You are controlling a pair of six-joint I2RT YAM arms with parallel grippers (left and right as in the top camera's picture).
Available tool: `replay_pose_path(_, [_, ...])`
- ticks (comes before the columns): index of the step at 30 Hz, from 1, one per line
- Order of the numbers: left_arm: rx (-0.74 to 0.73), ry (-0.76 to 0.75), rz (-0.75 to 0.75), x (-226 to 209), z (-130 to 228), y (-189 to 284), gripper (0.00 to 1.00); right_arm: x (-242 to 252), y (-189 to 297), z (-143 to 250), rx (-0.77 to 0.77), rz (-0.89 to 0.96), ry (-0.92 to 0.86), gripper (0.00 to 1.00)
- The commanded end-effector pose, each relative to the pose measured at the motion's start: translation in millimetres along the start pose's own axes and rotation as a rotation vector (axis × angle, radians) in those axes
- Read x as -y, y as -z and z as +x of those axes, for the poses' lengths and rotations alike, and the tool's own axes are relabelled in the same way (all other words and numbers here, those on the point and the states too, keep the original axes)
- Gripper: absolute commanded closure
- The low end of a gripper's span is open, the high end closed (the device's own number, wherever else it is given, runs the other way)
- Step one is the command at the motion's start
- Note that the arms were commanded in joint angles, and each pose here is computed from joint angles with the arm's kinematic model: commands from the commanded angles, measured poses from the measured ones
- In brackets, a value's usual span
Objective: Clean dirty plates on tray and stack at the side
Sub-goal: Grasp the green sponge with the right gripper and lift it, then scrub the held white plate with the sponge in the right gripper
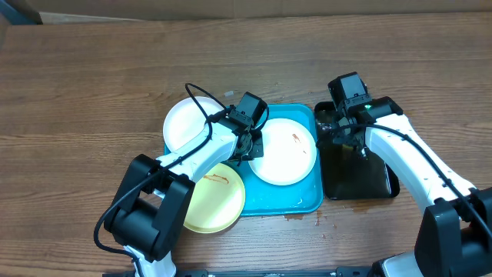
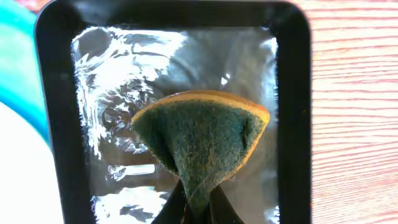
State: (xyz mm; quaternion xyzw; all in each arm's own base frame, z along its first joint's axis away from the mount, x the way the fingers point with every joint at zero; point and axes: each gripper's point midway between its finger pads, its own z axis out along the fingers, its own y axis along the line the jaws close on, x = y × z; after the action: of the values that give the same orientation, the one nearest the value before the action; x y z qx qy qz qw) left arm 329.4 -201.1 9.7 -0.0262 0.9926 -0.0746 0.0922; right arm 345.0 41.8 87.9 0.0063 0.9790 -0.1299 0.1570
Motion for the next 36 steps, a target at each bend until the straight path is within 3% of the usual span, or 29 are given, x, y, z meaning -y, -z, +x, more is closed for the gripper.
replay_pose_path(1, [-0.019,-0.008,-0.022,-6,3,-8,0.96,38,7,-6,0.043,0.171,-0.178,0.96])
replay_pose_path(2, [-0.022,-0.008,-0.024,-6,4,-8,0.96,33,5,-8,0.043,0.129,-0.22,0.96])
replay_pose_path(4, [-0.025,-0.008,-0.026,-7,5,-8,0.96,12,2,-8,0.017,0.009,-0.134,0.96])
replay_pose_path(5, [-0.025,-0.008,-0.026,-7,5,-8,0.96,19,1,-5,0.009,0.051,-0.081,0.96])
replay_pose_path(7, [-0.025,-0.008,-0.026,-7,5,-8,0.96,40,3,-5,0.027,0.165,-0.176,0.96])
replay_pose_path(8, [-0.025,-0.008,-0.026,-7,5,-8,0.96,35,2,-8,0.037,0.13,-0.22,0.96])
replay_pose_path(10, [-0.028,-0.008,-0.02,-6,5,-8,0.96,22,-1,-10,0.024,0.063,-0.079,0.96])
replay_pose_path(11, [-0.028,-0.008,-0.02,-6,5,-8,0.96,32,0,-8,0.022,0.121,-0.071,0.96])
replay_pose_path(13, [-0.028,-0.008,-0.02,-6,5,-8,0.96,43,1,-8,0.042,0.167,-0.251,0.96])
replay_pose_path(14, [-0.029,-0.008,-0.02,-6,5,-8,0.96,16,-3,-11,0.022,0.02,-0.156,0.96])
replay_pose_path(16, [-0.028,-0.008,-0.02,-6,5,-8,0.96,28,-4,-8,0.014,0.086,-0.082,0.96])
replay_pose_path(18, [-0.028,-0.008,-0.021,-6,5,-8,0.96,38,-4,-9,0.029,0.117,-0.283,0.96])
replay_pose_path(19, [-0.028,-0.008,-0.021,-6,5,-8,0.96,23,-6,-12,0.02,0.022,-0.298,0.96])
replay_pose_path(21, [-0.026,-0.003,-0.022,-7,4,-8,0.96,-3,-6,-13,0.002,-0.123,-0.141,0.96])
replay_pose_path(22, [-0.026,0.001,-0.022,-9,3,-8,0.96,1,-6,-12,0.001,-0.104,-0.101,0.96])
replay_pose_path(25, [-0.024,0.022,-0.025,-15,-1,-7,0.96,16,-8,-9,-0.004,-0.027,-0.105,0.96])
replay_pose_path(36, [-0.037,0.027,-0.04,-27,-3,-7,0.96,-24,6,-24,0.037,-0.223,-0.031,0.96])
